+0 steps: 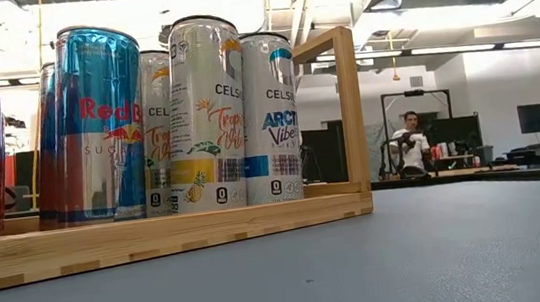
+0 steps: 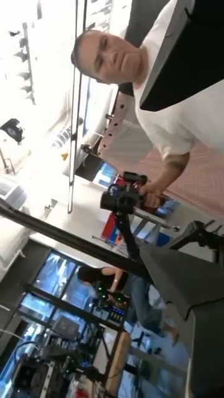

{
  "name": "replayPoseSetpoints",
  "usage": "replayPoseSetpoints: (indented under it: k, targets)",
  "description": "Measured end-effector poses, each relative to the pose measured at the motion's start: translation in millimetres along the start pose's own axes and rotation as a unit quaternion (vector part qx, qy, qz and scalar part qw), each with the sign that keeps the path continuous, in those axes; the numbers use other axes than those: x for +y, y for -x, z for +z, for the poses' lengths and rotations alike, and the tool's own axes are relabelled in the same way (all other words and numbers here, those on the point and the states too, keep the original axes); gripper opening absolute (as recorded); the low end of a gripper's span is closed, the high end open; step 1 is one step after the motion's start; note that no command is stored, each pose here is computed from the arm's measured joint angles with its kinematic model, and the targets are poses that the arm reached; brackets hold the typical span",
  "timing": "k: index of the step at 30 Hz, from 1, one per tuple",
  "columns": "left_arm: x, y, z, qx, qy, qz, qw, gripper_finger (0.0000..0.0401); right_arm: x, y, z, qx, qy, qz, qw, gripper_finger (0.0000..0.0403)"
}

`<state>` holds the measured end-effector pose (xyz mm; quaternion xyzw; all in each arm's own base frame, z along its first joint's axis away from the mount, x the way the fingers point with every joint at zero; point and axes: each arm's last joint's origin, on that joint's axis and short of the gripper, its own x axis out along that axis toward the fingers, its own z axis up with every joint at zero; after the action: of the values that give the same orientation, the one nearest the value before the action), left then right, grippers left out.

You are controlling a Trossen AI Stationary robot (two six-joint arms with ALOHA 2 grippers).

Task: Place canned beverage on shelf
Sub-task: Return to Home Position

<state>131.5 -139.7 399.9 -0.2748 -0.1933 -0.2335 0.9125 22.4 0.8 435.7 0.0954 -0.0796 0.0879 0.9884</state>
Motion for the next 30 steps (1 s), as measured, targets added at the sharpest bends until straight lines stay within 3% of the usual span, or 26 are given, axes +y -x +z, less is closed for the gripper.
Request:
replayPoseSetpoints:
  k: [11,18,22,30]
  targets:
    - [32.0,68.5,3.7,-0.041,-0.01,-0.012,0.999,0.0362,-26.6,54.3,-2.5,-0.043,-0.025,-0.034,0.998,0.0332]
    - [50.8,100.8,-6.5,-0.048,-0.021,0.003,0.999,0.0362,-42.6,77.4,-42.8,-0.068,-0.062,-0.06,0.994,0.0332]
    - [60.2,116.5,-12.0,-0.07,-0.013,0.009,0.997,0.0362,-42.2,70.0,-63.7,-0.034,-0.061,-0.09,0.993,0.0332]
    - [79.6,147.5,-28.9,-0.094,0.006,0.015,0.995,0.0362,-39.8,66.4,-68.7,-0.039,-0.059,-0.102,0.992,0.0332]
